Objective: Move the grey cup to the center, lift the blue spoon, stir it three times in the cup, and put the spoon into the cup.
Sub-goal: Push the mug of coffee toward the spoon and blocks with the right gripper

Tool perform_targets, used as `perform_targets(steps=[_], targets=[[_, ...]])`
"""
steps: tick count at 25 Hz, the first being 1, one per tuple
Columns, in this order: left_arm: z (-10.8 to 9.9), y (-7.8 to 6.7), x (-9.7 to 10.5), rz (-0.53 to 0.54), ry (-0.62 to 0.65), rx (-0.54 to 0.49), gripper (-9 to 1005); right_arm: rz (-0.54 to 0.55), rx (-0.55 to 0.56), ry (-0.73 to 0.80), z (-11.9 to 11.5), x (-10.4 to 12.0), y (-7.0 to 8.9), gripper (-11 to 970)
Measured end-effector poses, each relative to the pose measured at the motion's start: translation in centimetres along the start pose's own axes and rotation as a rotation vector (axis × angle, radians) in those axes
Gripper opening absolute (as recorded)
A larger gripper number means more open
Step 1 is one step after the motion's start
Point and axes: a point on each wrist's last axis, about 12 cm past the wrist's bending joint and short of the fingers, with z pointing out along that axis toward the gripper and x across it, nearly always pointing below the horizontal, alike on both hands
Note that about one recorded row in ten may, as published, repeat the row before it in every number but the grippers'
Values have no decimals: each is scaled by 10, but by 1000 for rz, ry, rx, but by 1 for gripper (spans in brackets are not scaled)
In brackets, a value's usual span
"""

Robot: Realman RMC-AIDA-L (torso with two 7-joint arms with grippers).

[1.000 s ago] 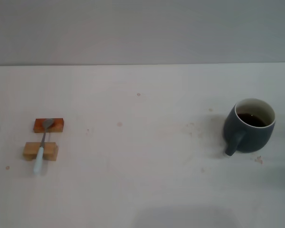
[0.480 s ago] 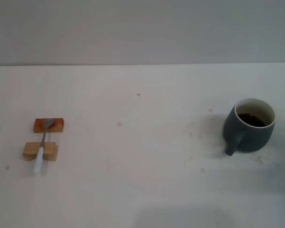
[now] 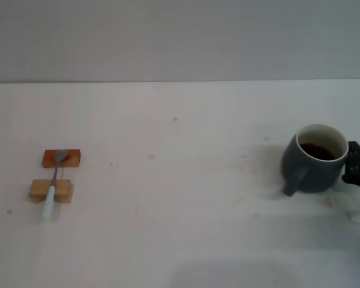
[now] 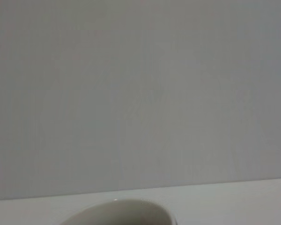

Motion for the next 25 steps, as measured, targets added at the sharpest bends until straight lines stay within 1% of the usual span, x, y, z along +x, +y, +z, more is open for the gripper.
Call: perform_targets(steps=[9,14,25], targets=[[0,2,-4,-12,-22,-5,784,-39,-107,11,9,-3,20,0],[0,2,-5,-12,-26,-5,784,-65,-172,41,18,-4,33,0],[-2,3,-5,-21,-29,-17,784,-110,-264,74,31,-8,49,0]])
